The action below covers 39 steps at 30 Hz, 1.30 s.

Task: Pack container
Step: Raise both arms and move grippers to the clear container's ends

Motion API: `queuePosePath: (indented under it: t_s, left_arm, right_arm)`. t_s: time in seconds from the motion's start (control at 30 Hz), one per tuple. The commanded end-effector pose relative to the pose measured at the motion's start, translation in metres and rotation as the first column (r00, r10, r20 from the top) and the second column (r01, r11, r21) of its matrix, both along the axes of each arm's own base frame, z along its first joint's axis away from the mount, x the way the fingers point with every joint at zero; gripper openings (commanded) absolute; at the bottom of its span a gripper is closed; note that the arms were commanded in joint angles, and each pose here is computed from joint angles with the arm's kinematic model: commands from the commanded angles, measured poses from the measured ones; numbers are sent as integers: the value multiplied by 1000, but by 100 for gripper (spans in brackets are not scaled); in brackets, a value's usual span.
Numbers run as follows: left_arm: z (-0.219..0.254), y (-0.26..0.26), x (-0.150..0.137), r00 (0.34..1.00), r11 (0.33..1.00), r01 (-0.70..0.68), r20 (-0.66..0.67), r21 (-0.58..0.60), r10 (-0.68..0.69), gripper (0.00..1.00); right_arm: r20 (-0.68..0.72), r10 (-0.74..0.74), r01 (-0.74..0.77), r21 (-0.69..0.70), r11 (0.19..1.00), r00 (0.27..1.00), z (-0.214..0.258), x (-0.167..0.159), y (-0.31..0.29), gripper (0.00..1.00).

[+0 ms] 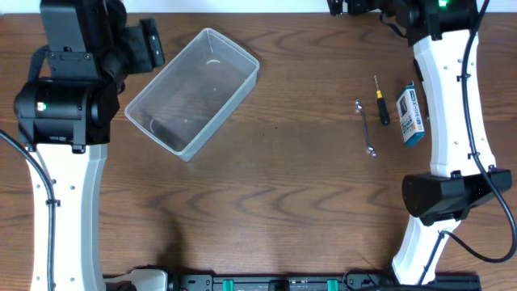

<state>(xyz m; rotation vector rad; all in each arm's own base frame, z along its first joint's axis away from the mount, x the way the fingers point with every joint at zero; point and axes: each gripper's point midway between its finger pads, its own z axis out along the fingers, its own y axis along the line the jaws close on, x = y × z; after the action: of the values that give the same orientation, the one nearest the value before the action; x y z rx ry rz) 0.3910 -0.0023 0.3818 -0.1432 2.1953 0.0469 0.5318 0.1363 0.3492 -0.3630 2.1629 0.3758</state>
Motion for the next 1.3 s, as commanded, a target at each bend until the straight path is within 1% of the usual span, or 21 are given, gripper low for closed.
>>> queuePosePath:
  t_s: [0.0,0.07,0.17,0.23,0.3,0.33,0.37,0.47,0.5,0.6,0.63,0.7,0.73,0.8,0.9,0.97,1.03,1.1,1.27]
  left_arm:
    - [-29,6,1,991,995,-91,-98,-38,87,87]
    - [-52,13,-3,964,975,-209,-185,-75,192,87]
    - [-86,15,-9,904,932,-343,-314,-122,291,87]
    - [-105,15,-12,858,901,-414,-386,-131,338,87]
    - [-121,13,-15,821,883,-452,-448,-129,355,87]
    - [-128,10,-15,811,883,-450,-474,-130,344,87]
    - [-135,7,-16,799,885,-447,-502,-130,330,87]
    - [-153,1,-16,768,886,-445,-563,-127,305,85]
    - [-157,0,-16,760,888,-444,-576,-123,300,84]
    - [-168,-2,-14,744,898,-426,-606,-107,281,79]
    - [-172,-3,-13,741,903,-417,-614,-104,271,76]
    - [-178,-3,-11,735,911,-400,-629,-102,252,67]
    - [-180,-5,-11,734,916,-388,-637,-107,236,65]
    - [-184,-8,-10,734,926,-357,-650,-125,195,56]
    - [-188,-7,-8,732,935,-329,-661,-134,163,50]
    - [-192,-3,-6,731,942,-310,-665,-126,152,43]
    - [-194,-1,-5,729,945,-303,-669,-126,145,40]
    - [-198,-4,-1,734,949,-273,-672,-156,100,40]
    - [-209,-11,8,740,943,-248,-672,-222,36,39]
  right_arm:
    - [-2,12,-12,2,1000,1000,6,-7,9,99]
    - [-28,-14,13,-44,999,1000,-3,-10,12,99]
    - [-42,-8,3,-119,993,999,-15,-15,26,99]
    - [-50,30,-37,-145,989,998,-24,-18,44,99]
    - [-59,65,-74,-174,982,996,-35,-19,62,99]
    - [-66,72,-83,-185,979,995,-40,-19,69,99]
    - [-77,83,-97,-192,977,994,-48,-19,77,96]
    - [-124,123,-146,-200,969,985,-74,-20,101,80]
    - [-138,132,-159,-204,966,982,-82,-20,107,77]
    - [-186,160,-199,-217,956,969,-110,-22,126,77]
    - [-202,169,-213,-222,952,965,-120,-23,133,77]
    - [-225,186,-237,-230,944,956,-137,-23,143,74]
    - [-233,191,-246,-232,941,953,-144,-23,148,74]
    - [-249,205,-265,-236,935,946,-159,-24,159,70]
    - [-263,230,-295,-243,924,937,-174,-25,170,68]
    - [-265,264,-330,-247,911,927,-180,-27,178,68]
    - [-258,280,-344,-250,905,925,-183,-27,184,68]
    - [-248,298,-359,-254,898,922,-185,-27,189,69]
    - [-240,316,-376,-269,887,918,-191,-24,192,69]
